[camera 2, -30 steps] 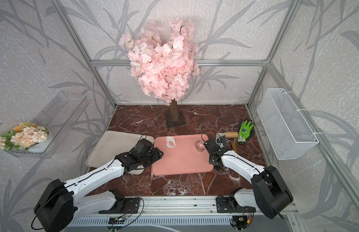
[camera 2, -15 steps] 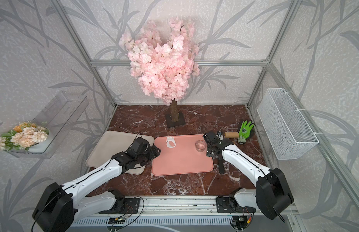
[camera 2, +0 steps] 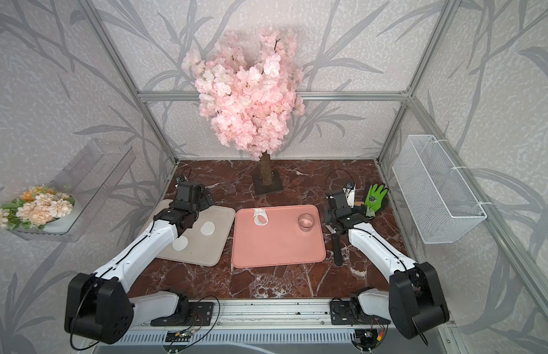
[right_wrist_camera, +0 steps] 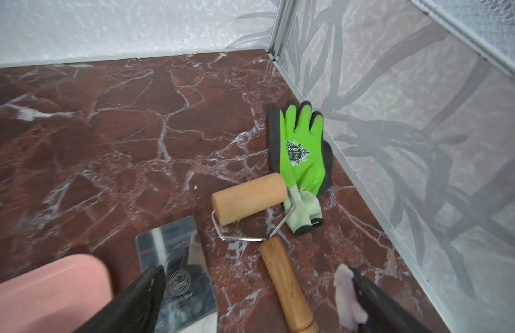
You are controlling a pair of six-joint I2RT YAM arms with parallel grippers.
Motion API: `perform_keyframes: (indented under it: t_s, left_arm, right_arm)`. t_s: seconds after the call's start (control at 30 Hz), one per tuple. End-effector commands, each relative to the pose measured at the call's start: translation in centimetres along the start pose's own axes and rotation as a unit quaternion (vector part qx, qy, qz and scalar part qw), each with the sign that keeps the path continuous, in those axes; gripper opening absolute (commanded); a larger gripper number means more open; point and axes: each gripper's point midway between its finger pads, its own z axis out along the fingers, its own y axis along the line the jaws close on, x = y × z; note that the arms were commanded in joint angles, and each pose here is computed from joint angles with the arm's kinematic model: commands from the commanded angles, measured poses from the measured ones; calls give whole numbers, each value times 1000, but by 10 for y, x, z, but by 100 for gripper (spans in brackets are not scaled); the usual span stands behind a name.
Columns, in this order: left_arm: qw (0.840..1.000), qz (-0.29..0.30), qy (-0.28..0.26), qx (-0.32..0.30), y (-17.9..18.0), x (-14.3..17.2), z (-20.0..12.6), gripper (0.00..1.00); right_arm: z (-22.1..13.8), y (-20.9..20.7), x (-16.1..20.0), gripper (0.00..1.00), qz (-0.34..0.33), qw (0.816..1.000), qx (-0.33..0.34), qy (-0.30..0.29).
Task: Roll out the dumpling wrappers from the dough
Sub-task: Reset both arms
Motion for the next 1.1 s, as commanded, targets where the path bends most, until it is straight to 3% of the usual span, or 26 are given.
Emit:
perform_keyframes:
  t_s: [0.0,0.1,0.23,0.3,0.37,0.47,0.57,0.63,0.7,0.8,0.87,1.07]
  left_arm:
    - [994,56,-75,-59,30,-2,20,100]
    - [991,42,-124,-29,27,6,30,100]
    - [985,17,-174,-1,21,2,32,100]
    - [980,21,-198,3,21,4,32,100]
    - [977,30,-209,17,18,11,34,100]
    - [967,35,-249,43,12,16,29,100]
    - [970,43,-230,67,6,22,31,100]
    - [957,41,-275,79,9,23,20,100]
    - [968,47,-235,73,7,30,30,100]
    - [960,41,-267,75,9,25,22,100]
    - [967,46,-240,73,8,29,28,100]
    - [965,45,-248,73,8,27,26,100]
  right_arm:
    - [18,-19,-16,99,16,996,52,-76]
    - [34,-29,-3,99,30,994,54,-95]
    - [33,-27,5,99,50,980,22,-191]
    - [34,-22,6,99,44,977,8,-208]
    - [35,-1,10,99,15,979,-49,-197]
    - [38,4,12,99,12,978,-75,-195]
    - [57,3,24,99,40,979,-121,-159]
    - [60,6,23,99,35,980,-126,-148]
    - [60,9,25,99,25,982,-132,-136]
    - [56,13,23,99,16,977,-137,-161]
    - [55,13,23,99,15,977,-138,-164]
    - [50,18,24,99,7,973,-155,-172]
